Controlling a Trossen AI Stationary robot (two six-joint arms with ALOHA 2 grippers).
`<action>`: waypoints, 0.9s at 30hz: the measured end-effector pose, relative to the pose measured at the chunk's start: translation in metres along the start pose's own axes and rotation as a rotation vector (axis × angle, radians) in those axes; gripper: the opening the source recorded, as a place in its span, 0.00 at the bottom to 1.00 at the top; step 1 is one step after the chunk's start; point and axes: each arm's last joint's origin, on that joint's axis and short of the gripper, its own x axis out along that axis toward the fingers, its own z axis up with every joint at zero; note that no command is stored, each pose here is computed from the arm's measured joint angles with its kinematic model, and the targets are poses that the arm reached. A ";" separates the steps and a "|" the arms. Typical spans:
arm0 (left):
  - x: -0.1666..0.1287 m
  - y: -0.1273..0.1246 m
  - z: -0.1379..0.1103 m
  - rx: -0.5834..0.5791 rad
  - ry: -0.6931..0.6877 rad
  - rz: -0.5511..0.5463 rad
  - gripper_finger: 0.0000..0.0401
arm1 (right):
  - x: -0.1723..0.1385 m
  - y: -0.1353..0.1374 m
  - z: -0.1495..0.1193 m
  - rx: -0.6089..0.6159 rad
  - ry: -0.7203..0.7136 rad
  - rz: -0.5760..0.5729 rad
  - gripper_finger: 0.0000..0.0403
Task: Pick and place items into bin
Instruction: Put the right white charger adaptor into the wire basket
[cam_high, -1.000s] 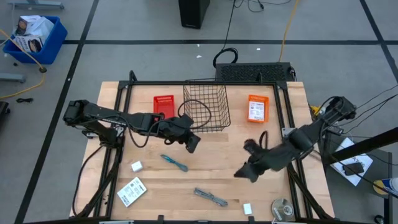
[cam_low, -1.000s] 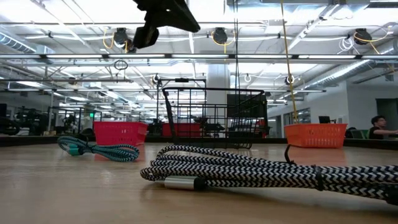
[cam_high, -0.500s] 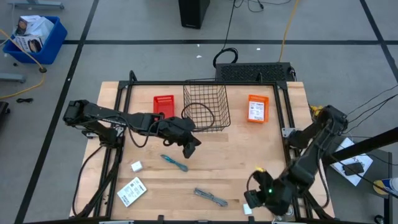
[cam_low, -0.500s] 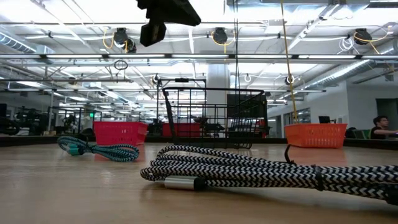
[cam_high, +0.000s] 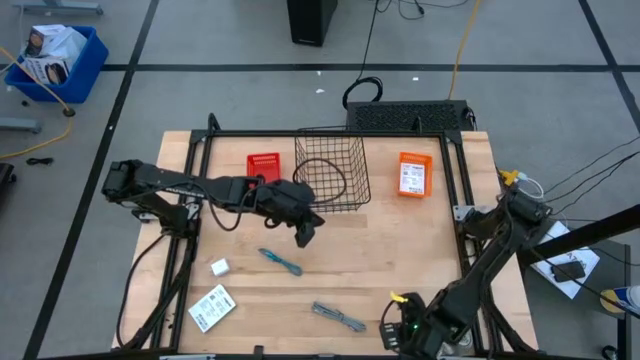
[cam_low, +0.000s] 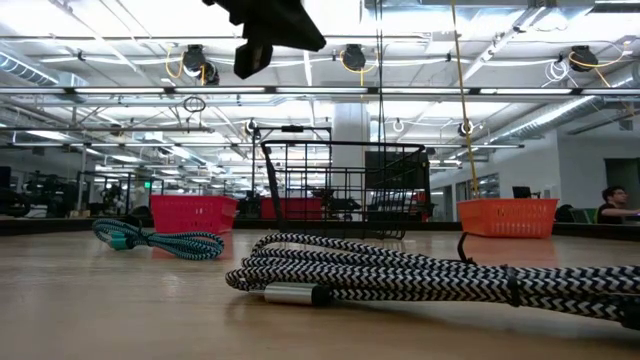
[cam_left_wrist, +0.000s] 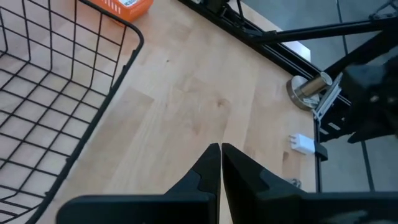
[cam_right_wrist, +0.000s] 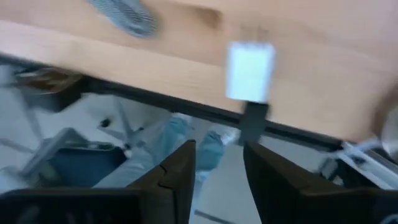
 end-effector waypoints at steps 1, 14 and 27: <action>0.000 0.001 0.000 -0.002 0.000 0.001 0.05 | 0.005 -0.001 0.000 0.006 0.009 -0.019 0.31; 0.000 0.001 0.001 0.025 -0.002 -0.001 0.05 | 0.029 0.008 0.005 0.031 0.105 0.175 0.26; 0.000 0.000 0.001 0.024 -0.006 -0.004 0.05 | 0.036 -0.003 0.020 0.054 0.064 0.031 0.58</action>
